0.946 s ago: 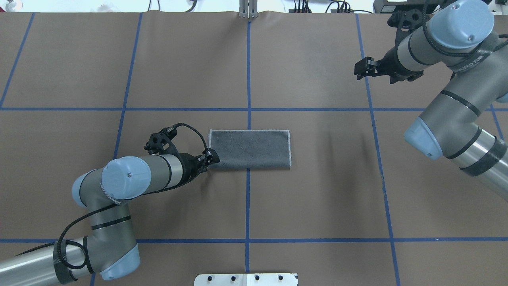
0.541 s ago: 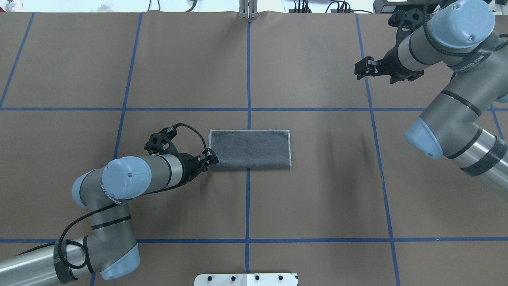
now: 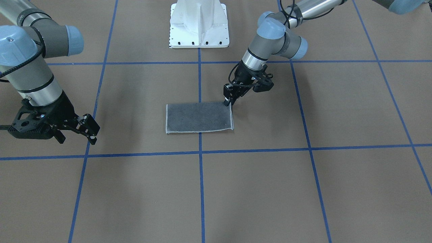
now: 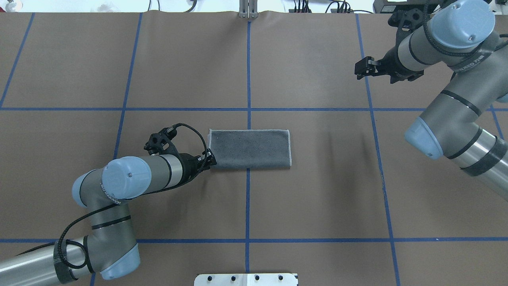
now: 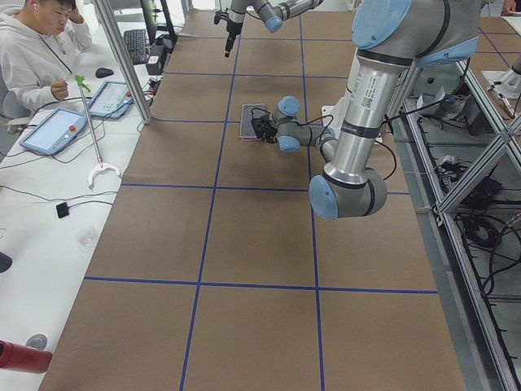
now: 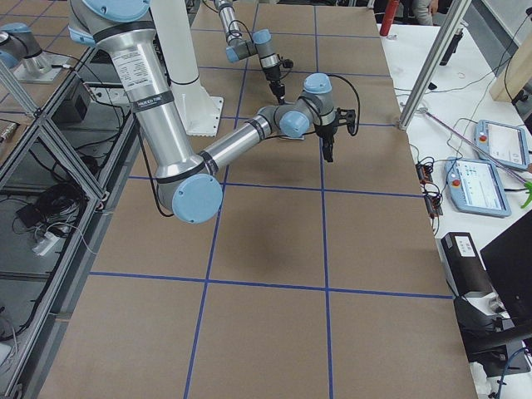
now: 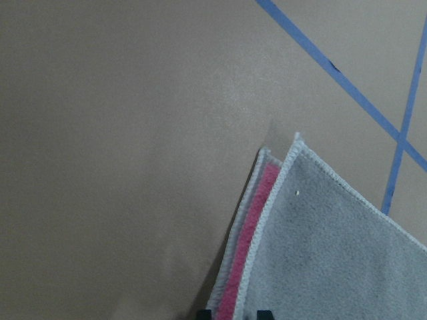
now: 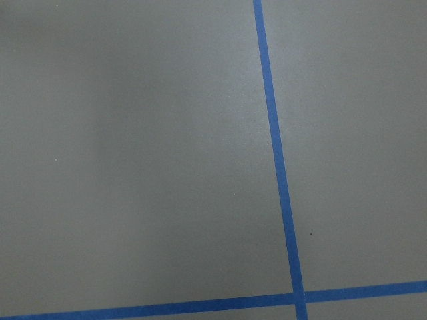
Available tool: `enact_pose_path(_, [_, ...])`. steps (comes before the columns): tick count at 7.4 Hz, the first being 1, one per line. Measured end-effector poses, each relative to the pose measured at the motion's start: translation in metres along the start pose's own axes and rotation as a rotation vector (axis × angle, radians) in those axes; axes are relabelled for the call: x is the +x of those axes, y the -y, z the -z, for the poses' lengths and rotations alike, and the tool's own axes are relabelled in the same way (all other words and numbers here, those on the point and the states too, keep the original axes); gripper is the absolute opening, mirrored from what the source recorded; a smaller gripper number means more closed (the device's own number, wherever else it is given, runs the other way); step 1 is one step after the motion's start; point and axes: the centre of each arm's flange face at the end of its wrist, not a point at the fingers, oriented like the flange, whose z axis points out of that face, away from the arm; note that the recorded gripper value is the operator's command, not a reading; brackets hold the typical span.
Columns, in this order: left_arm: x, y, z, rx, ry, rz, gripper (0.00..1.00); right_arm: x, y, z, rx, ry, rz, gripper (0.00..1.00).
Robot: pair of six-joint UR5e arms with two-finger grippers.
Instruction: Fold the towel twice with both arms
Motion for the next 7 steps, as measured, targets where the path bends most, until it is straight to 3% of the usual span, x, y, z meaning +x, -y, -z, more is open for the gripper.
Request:
enact_pose_path(2, [0.0,0.0,0.001,0.0,-0.002,0.0,0.24,0.0,-0.001,0.001,0.001,0.002,0.001,1.0])
enact_pose_path(3, [0.001,0.001,0.002,0.0,-0.003,0.0,0.08,0.0,-0.001,0.002,0.001,0.002,0.001,1.0])
enact_pose_path(4, [0.001,0.001,0.003,0.0,-0.005,0.0,0.0,0.0,-0.001,0.002,0.001,0.002,0.001,1.0])
enact_pose_path(7, [0.002,0.001,0.005,0.0,-0.008,0.001,0.0,0.016,0.009,0.005,-0.011,0.0,0.003,1.0])
